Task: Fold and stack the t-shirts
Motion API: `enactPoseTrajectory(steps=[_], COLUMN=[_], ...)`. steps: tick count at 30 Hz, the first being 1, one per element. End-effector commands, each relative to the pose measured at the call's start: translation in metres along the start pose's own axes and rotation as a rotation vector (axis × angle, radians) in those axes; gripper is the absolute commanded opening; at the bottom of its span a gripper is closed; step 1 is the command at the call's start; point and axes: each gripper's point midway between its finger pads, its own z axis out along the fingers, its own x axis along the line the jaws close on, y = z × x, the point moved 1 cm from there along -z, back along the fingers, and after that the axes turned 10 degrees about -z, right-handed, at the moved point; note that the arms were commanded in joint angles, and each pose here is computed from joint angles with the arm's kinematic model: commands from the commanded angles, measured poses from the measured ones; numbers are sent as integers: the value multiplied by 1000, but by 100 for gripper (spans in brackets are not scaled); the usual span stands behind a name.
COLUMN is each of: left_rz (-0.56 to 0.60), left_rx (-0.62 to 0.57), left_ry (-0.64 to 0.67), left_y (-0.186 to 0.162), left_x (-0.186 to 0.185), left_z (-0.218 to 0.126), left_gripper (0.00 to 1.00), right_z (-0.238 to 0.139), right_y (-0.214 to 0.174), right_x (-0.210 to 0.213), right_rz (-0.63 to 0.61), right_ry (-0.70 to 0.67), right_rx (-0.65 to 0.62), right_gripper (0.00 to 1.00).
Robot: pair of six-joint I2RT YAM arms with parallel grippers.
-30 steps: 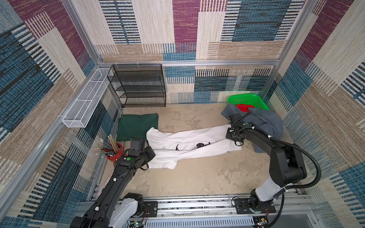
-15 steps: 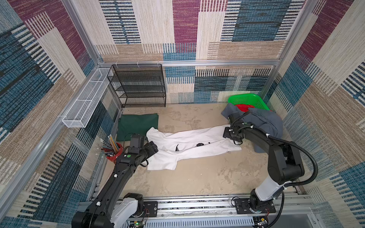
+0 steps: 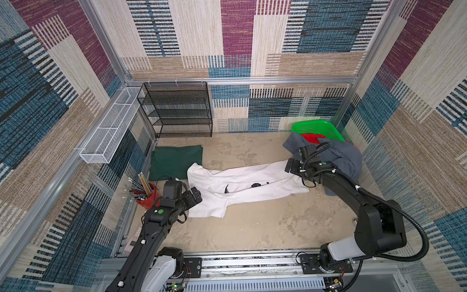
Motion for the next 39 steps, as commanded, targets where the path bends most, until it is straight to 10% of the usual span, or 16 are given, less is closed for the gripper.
enactPoseTrajectory(steps=[1,15,24,29,39], left_rz=[-40,-68,-28,-41,-27], left_rx=[64,91,119,120,125], left_ry=[3,81,106,136,167], left_y=[-17,-42,-51,-53,-51], left_x=[8,43,52,60,61], left_z=[5,27,41,45,43], left_gripper=[98,100,78,45,37], right_z=[-2,-2,-4,-2,0], right_y=[6,5,-1,-2,-3], right_x=[5,18,17,16,17], right_rz=[31,43,44,42,39], right_ry=[31,113,126,121,126], right_rx=[-26,-11,-17,-13,-8], right_gripper=[98,99,98,99,99])
